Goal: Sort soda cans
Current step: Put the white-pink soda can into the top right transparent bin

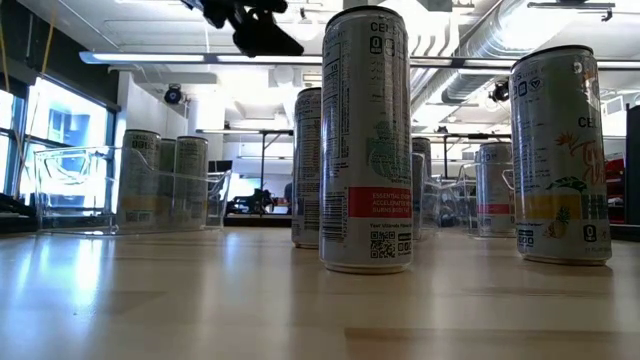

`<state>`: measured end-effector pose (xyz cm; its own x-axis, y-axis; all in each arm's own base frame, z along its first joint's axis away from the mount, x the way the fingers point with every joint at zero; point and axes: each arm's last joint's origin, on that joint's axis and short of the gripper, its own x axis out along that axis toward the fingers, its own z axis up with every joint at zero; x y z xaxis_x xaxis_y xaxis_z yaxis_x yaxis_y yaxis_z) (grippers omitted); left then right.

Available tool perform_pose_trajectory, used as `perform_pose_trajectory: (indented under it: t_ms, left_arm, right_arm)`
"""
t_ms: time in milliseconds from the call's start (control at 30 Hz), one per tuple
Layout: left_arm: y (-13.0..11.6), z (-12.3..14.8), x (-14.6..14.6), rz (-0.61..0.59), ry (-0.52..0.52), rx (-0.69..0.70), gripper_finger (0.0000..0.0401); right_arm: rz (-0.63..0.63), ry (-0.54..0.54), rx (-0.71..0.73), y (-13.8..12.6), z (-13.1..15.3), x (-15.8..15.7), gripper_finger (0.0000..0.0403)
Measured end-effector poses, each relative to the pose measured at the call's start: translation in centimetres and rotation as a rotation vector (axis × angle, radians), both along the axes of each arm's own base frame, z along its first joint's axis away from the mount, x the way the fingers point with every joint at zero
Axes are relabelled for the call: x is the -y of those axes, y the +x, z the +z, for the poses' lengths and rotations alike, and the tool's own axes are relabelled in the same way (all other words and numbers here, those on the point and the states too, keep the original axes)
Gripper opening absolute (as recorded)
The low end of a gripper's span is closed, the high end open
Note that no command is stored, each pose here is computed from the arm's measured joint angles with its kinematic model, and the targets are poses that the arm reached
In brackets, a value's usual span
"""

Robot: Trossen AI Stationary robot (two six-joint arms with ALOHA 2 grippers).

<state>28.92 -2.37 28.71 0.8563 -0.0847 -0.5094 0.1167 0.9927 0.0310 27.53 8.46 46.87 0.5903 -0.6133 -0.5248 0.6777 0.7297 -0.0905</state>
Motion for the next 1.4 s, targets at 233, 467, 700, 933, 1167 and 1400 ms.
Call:
perform_pose_trajectory:
  t_ms: [233,467,700,933,1167,1400]
  left_arm:
    - [-1.1,0.2,-0.1,-0.026,0.033,-0.055,0.0399]
    - [-1.7,0.7,0.0,-0.057,-0.032,-0.057,0.0399]
    - [-1.8,0.7,0.1,-0.06,-0.048,-0.06,0.0399]
    - [-1.9,-0.4,0.3,-0.091,-0.137,-0.054,0.0399]
    - [-2.9,-2.1,0.4,-0.036,-0.199,0.014,0.0399]
    - [-2.2,-5.0,0.6,-0.009,-0.03,0.02,0.0399]
  right_arm:
    - [-0.044,0.026,0.027,0.2,0.0,0.6,0.0378]
    - [-0.057,0.036,0.036,0.2,0.0,0.7,0.0378]
    - [-0.064,0.055,0.046,0.2,0.0,0.7,0.0378]
    - [-0.055,0.068,0.039,0.2,-0.1,0.7,0.0378]
    - [-0.055,0.066,0.031,0.1,-0.1,0.7,0.0378]
    - [-0.072,0.064,0.029,0.3,-0.1,1.2,0.0378]
